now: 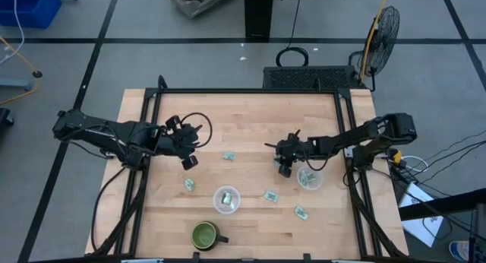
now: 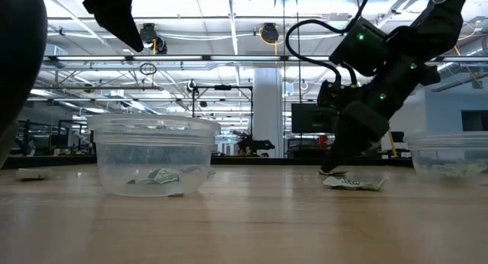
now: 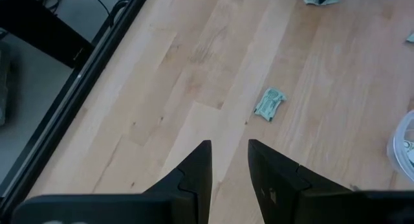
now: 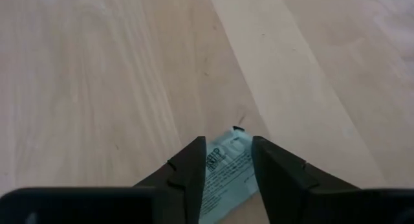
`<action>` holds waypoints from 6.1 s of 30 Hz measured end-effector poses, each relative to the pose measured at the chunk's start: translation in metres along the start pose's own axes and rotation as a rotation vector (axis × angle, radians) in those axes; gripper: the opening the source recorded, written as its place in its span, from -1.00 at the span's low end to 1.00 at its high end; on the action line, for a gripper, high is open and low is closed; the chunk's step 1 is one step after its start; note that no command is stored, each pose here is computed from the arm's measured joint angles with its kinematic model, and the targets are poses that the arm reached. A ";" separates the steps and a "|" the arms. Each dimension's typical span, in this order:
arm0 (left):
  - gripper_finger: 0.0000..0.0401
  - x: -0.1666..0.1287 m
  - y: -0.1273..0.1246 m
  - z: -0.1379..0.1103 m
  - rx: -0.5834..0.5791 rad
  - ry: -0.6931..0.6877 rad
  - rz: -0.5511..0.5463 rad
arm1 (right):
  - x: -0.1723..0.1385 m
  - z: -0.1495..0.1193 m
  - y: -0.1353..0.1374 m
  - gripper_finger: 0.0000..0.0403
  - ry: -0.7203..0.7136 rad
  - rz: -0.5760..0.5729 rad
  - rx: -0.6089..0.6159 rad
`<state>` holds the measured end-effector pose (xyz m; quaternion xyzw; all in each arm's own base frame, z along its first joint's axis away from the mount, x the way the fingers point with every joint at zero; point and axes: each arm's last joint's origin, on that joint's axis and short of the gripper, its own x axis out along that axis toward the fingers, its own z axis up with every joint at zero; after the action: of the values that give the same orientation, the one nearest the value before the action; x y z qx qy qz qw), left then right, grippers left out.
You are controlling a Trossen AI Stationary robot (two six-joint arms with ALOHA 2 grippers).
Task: Pick and place Stevia / Truvia into bins
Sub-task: Put the white stevia packet into the right transparent container, then put the white stevia packet into the left transparent container
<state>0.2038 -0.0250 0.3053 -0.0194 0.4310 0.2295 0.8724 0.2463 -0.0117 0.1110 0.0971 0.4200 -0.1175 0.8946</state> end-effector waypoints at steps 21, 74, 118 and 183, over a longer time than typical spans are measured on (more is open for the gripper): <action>-0.47 0.000 0.000 0.000 0.000 0.001 0.000 | -0.005 0.000 -0.002 -0.96 -0.012 -0.094 -0.032; -0.47 0.036 -0.017 -0.010 0.096 -0.023 -0.010 | -0.147 -0.007 0.060 -0.57 -0.246 0.140 0.178; -0.98 0.188 -0.030 -0.036 0.251 -0.041 -0.362 | -0.132 0.031 0.002 -0.57 -0.531 -0.367 -0.029; -0.50 0.068 -0.035 -0.110 0.079 0.293 -0.384 | -0.140 0.072 -0.010 -0.57 -0.843 -0.513 -0.115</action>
<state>0.1717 -0.0555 0.1786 -0.1002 0.5500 0.0371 0.8283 0.2088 -0.0230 0.2637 -0.1148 0.0380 -0.3397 0.9327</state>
